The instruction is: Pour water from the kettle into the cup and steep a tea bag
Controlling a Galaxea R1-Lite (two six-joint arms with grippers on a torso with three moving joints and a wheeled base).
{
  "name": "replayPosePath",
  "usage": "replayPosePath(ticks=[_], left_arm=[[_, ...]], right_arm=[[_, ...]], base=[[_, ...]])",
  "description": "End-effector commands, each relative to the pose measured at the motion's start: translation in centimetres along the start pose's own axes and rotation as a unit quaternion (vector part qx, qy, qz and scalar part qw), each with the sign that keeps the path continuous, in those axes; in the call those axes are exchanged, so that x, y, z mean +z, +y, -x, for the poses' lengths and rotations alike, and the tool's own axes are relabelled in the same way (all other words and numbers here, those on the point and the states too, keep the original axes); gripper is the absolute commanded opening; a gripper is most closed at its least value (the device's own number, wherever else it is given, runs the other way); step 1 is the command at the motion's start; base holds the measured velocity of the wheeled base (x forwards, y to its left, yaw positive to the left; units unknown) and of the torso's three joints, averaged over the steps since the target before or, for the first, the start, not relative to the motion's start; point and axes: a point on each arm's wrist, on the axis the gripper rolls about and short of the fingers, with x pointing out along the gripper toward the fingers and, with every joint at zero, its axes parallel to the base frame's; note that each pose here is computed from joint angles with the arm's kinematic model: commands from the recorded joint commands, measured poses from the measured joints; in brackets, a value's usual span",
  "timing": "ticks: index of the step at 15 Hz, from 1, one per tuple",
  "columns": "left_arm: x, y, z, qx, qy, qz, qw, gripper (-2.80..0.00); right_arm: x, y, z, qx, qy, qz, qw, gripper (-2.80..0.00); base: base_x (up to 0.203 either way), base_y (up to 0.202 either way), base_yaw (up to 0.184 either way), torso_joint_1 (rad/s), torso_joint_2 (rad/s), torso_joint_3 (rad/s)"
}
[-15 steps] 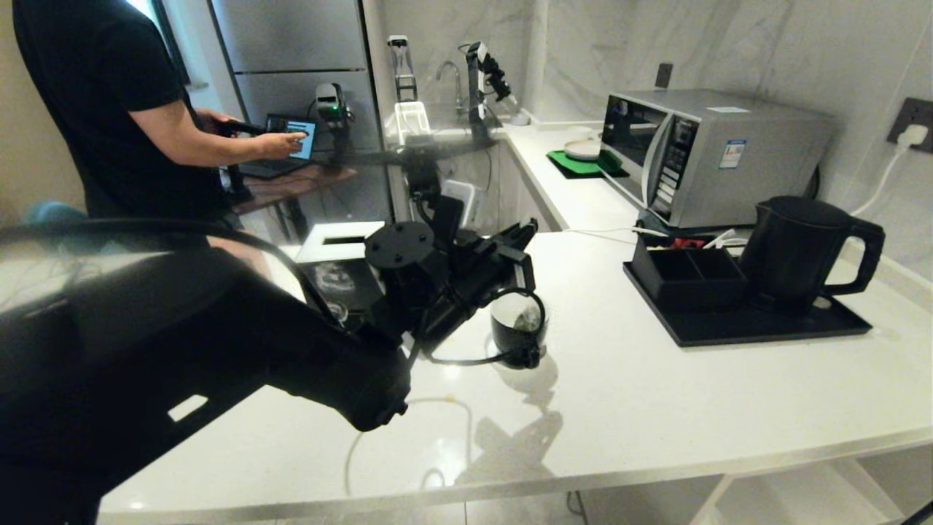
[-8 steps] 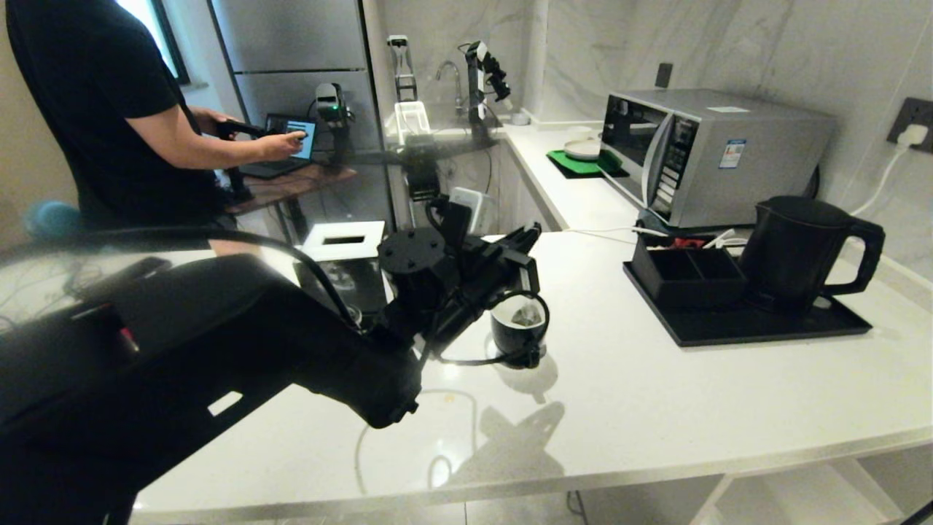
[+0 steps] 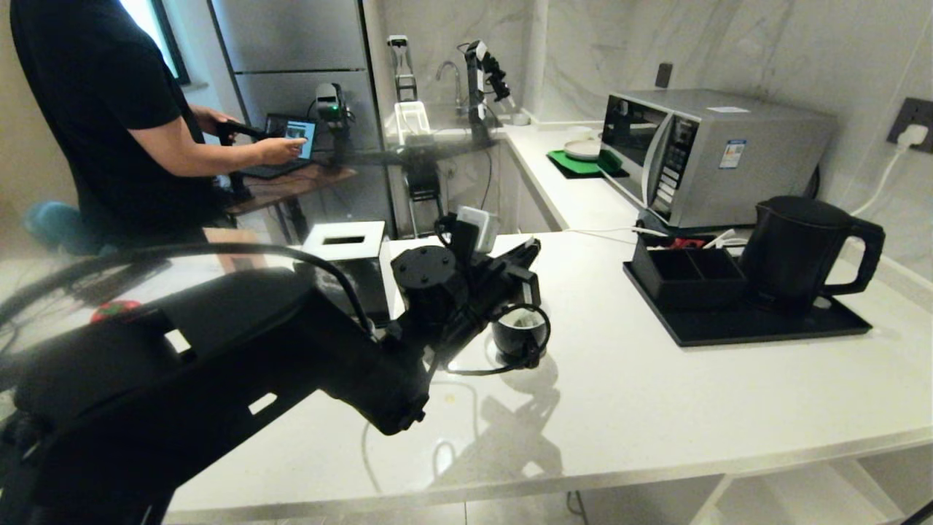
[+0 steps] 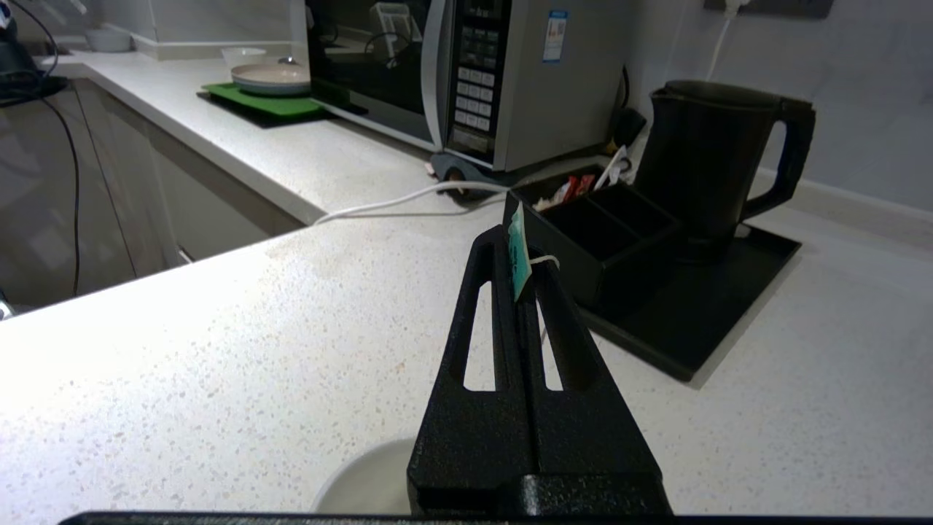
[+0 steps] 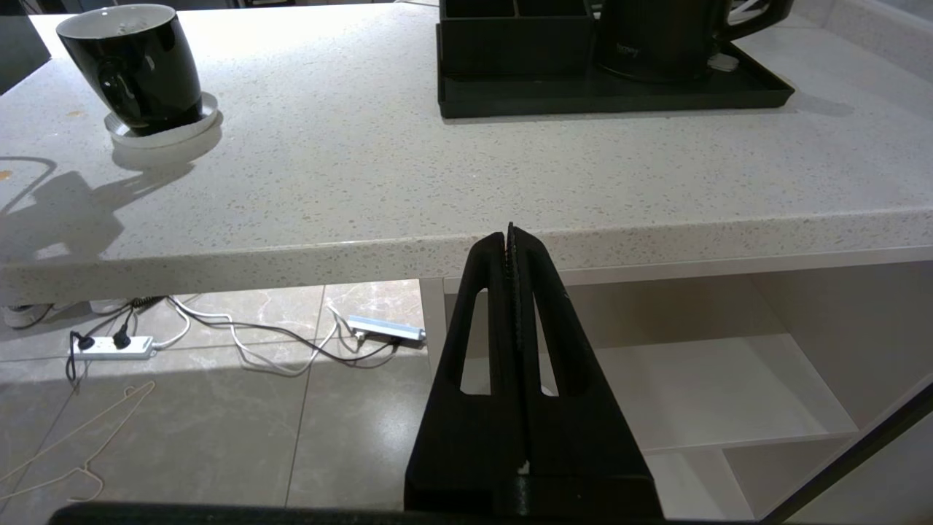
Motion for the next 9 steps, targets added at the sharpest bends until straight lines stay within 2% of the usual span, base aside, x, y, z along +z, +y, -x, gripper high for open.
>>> replayPosePath(ticks=[1, 5, 9], left_arm=[[-1.0, 0.1, -0.1, 0.001, 0.007, 0.001, 1.0, -2.8], [-2.4, 0.1, -0.1, -0.002, 0.01, 0.002, 0.9999, -2.8], [-2.8, 0.1, -0.1, -0.002, 0.015, 0.002, 0.9999, -2.8]], right_arm=[[0.0, 0.0, 0.0, 0.0, 0.001, 0.0, 1.0, -2.8], [0.0, 0.0, 0.0, 0.0, 0.0, 0.0, 1.0, -2.8], [0.0, 0.0, 0.0, 0.0, 0.0, 0.0, 1.0, -2.8]], base=[[0.0, 0.0, 0.0, 0.0, 0.0, 0.0], [0.0, 0.0, 0.0, 0.0, 0.0, 0.0], [0.0, 0.0, 0.0, 0.0, 0.0, 0.0]])
